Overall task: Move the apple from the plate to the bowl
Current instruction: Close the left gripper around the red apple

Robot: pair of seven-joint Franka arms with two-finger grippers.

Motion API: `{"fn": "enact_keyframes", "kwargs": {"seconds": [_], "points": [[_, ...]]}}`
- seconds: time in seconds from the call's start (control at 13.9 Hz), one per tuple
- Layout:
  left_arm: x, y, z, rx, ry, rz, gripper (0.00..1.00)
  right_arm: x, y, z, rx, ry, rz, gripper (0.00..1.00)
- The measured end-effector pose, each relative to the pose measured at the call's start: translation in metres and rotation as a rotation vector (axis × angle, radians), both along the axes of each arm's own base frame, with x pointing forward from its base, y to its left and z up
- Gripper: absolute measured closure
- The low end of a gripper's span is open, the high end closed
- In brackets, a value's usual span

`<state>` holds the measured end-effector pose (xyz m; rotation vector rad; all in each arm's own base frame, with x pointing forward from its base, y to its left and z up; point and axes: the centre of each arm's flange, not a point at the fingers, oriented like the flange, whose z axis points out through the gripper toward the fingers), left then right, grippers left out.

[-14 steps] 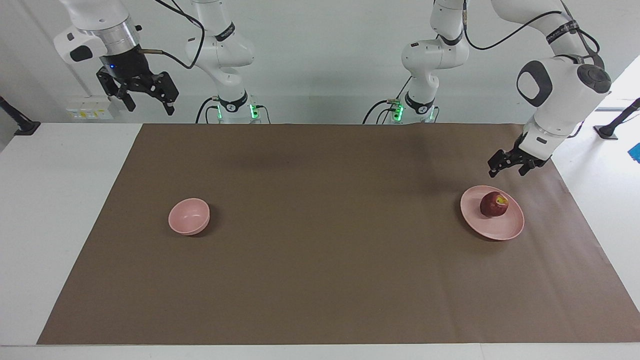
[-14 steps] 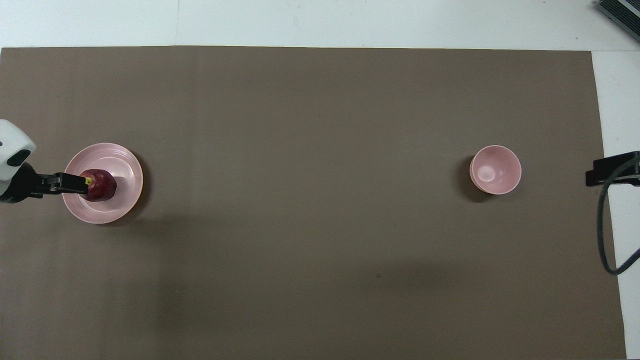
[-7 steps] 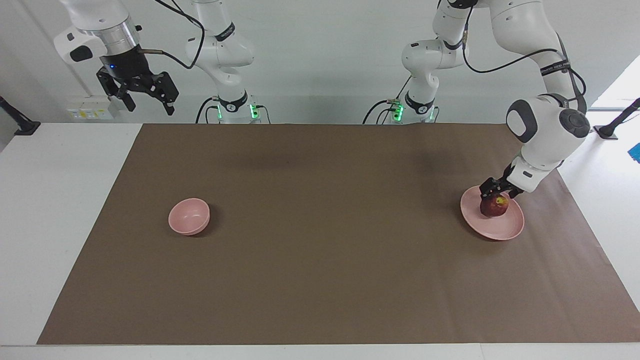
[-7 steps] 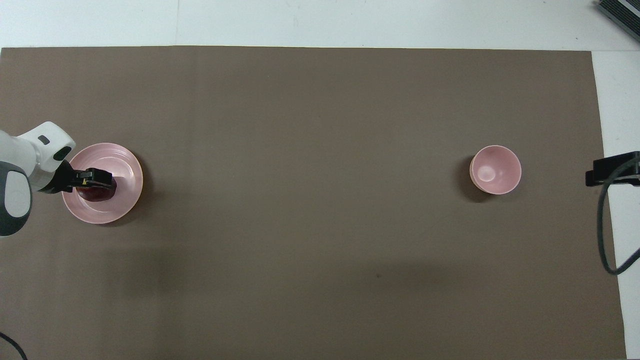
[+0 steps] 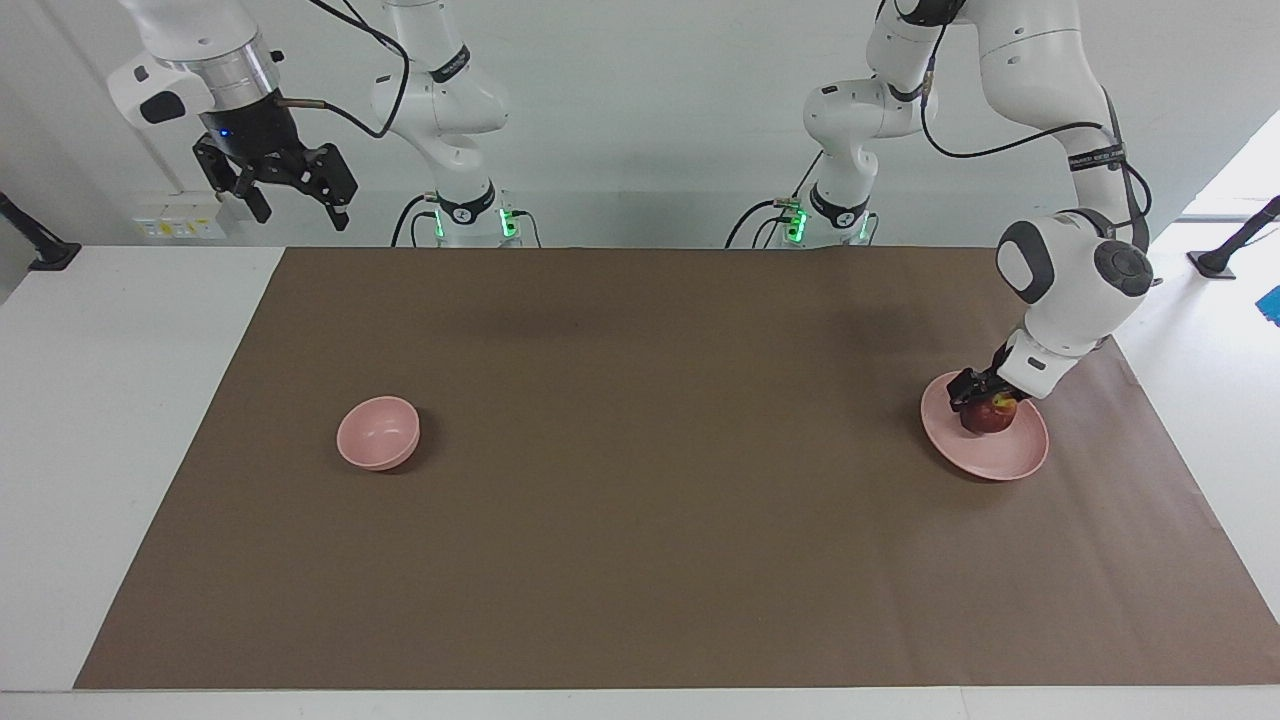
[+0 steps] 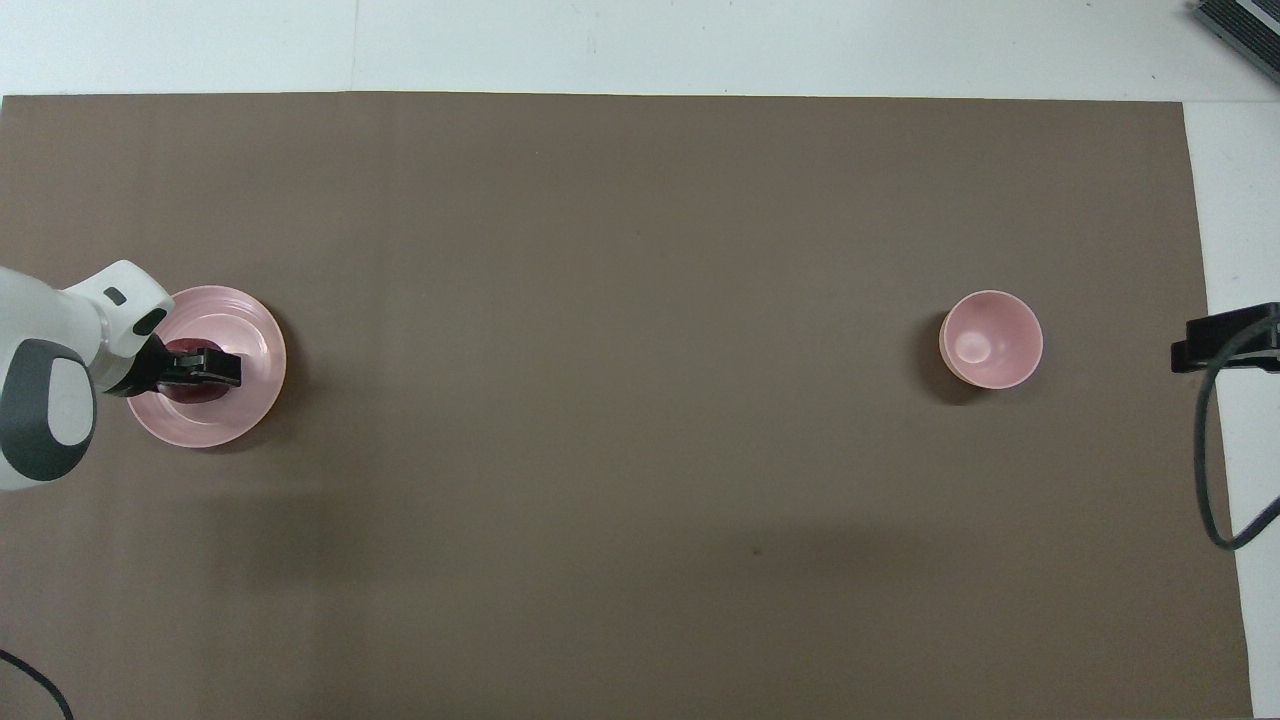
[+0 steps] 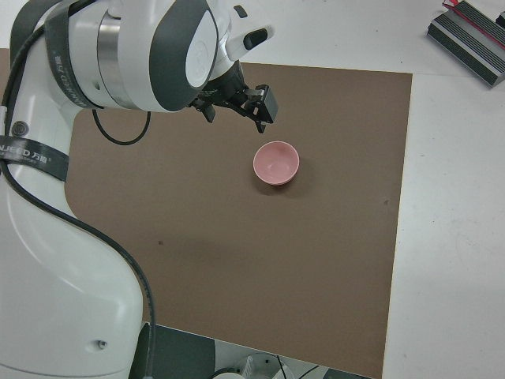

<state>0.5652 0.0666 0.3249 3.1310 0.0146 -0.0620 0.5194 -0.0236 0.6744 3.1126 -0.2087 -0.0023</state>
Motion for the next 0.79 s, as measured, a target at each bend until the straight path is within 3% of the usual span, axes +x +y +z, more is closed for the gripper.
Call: {"fn": "enact_keyframes", "kwargs": {"seconds": [0.79], "points": [[0.0012,-0.0001,-0.0084,0.002,-0.021,-0.036,0.0,0.0,0.0,0.0,0.0,0.0,0.0,0.0]]}}
